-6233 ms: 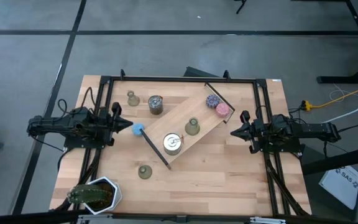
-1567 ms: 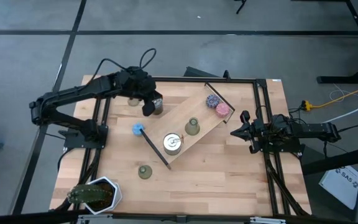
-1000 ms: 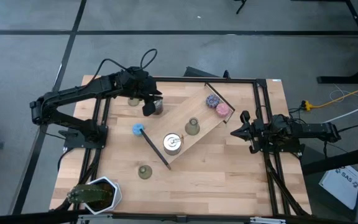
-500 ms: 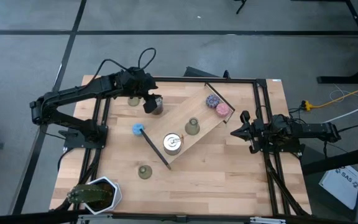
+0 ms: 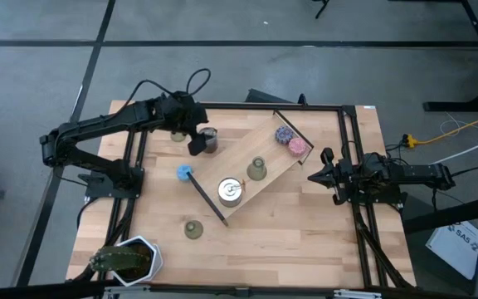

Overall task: Pick & Place candle stick holders
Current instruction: Put the silver scented candle on the shelf aligned with the other silver scented candle

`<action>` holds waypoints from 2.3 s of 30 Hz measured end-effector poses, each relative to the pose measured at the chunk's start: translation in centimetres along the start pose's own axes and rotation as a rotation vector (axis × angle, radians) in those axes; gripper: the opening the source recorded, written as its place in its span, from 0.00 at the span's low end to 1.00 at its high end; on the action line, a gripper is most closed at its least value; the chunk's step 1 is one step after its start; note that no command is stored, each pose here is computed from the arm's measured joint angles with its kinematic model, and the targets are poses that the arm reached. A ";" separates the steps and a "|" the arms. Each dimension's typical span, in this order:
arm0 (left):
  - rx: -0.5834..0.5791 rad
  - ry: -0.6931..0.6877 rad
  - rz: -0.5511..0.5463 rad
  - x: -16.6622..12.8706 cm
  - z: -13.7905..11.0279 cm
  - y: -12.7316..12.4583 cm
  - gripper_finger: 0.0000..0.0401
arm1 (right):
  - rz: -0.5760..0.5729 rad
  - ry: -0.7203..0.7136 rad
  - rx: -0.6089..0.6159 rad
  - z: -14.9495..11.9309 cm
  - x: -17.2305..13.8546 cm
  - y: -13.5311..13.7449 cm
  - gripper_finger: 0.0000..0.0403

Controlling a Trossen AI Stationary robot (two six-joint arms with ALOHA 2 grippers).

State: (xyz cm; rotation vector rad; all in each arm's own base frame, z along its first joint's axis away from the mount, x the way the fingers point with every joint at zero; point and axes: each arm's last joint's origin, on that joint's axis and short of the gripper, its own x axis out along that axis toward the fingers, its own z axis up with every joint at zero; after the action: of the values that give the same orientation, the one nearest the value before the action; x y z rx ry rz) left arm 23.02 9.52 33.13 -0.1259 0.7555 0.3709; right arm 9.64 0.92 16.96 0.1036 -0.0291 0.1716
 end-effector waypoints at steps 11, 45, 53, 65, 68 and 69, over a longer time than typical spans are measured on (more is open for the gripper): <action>0.021 0.046 0.030 0.7 -0.2 0.3 0.86 | 0.000 0.000 0.000 0.0 0.0 0.0 0.02; 0.040 0.166 0.027 3.6 -0.8 0.3 1.00 | 0.000 0.000 0.000 0.0 0.0 0.0 0.02; -0.055 0.165 0.035 3.6 -0.8 0.3 1.00 | 0.000 0.000 0.000 0.0 0.0 0.0 0.02; -0.121 0.208 0.012 4.0 0.4 1.5 1.00 | 0.000 0.000 0.000 0.0 0.0 0.0 0.02; -0.146 0.270 0.030 4.6 0.8 2.3 1.00 | 0.000 0.000 0.000 0.0 0.0 0.0 0.02; -0.155 0.292 0.035 4.9 0.9 2.6 1.00 | 0.000 0.000 0.000 0.0 0.0 0.0 0.02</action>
State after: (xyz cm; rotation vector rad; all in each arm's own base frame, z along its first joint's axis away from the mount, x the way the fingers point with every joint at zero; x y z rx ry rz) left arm 25.88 13.56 30.41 -0.3174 1.0178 0.4501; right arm 9.65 0.92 16.96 0.1036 -0.0287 0.1712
